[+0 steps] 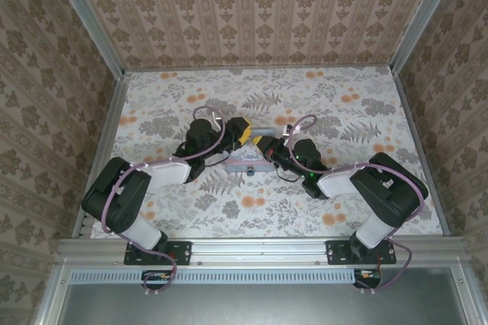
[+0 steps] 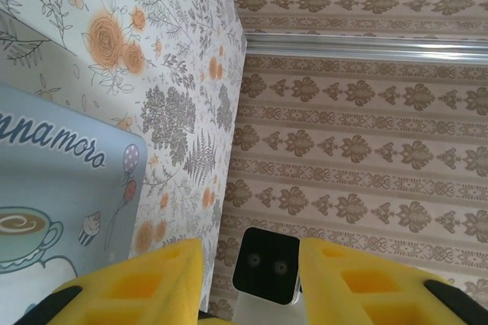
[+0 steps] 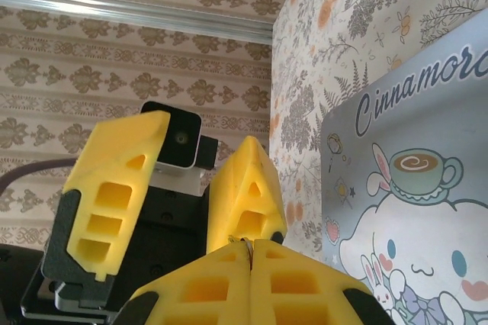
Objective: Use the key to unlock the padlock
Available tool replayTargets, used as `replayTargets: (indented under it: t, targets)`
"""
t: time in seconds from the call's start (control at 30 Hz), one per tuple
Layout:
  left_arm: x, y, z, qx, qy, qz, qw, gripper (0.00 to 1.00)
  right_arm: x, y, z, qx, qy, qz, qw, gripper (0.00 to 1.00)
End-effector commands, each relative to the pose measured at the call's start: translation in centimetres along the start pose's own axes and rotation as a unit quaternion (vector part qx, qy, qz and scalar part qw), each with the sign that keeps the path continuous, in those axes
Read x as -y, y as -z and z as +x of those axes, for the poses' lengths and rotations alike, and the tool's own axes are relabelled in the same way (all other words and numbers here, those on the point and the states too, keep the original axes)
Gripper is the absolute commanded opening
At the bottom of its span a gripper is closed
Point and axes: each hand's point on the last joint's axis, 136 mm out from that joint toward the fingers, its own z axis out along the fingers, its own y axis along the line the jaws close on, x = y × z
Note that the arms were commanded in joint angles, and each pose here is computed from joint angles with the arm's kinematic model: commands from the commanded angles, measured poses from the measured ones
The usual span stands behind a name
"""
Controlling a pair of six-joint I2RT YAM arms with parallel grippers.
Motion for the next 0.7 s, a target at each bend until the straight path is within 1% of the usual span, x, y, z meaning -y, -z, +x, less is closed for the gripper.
replayTargets:
  t: [0.0, 0.2, 0.37, 0.67]
  targets:
    - [0.6, 0.6, 0.5, 0.000, -0.019, 0.009, 1.000, 0.37, -0.8, 0.2, -1.2, 0.030, -0.012, -0.023, 0.999, 0.00]
    - [-0.4, 0.7, 0.6, 0.001, -0.024, -0.005, 1.000, 0.36, -1.0, 0.1, -1.2, 0.030, -0.014, -0.028, 0.999, 0.00]
    - [-0.7, 0.6, 0.6, 0.003, -0.028, -0.009, 1.000, 0.33, -0.9, 0.0, -1.2, 0.029, -0.015, -0.027, 0.999, 0.00]
    - [-0.4, 0.4, 0.8, 0.001, -0.030, -0.006, 1.000, 0.21, -0.5, -0.1, -1.1, 0.030, -0.023, -0.028, 0.999, 0.00]
